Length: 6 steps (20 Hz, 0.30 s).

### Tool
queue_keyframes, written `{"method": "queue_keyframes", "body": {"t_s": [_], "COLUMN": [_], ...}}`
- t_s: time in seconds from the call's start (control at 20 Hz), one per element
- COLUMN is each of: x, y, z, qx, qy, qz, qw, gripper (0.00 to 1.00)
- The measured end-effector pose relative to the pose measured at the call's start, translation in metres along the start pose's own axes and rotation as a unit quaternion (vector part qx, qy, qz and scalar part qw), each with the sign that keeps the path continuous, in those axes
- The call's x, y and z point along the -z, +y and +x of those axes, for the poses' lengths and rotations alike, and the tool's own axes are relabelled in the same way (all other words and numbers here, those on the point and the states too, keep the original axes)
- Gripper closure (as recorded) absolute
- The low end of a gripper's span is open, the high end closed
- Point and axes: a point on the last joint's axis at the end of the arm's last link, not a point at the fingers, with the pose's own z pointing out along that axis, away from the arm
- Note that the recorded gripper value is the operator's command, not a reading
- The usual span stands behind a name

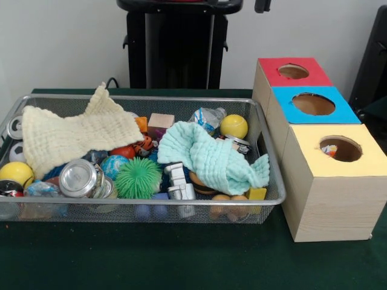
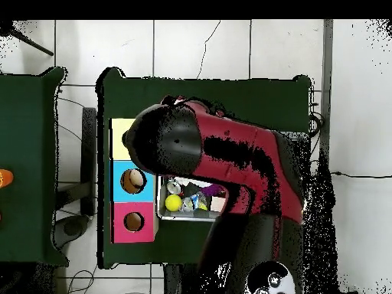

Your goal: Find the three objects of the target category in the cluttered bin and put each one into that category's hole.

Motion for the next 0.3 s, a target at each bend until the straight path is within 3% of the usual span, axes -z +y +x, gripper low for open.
{"method": "queue_keyframes", "body": {"t_s": [0.3], "x": [-0.0022], "y": [-0.0066], "z": [-0.0030], "qx": [0.003], "qy": [-0.001], "qz": [0.001], "qw": [1.0000], "gripper": [0.00]}}
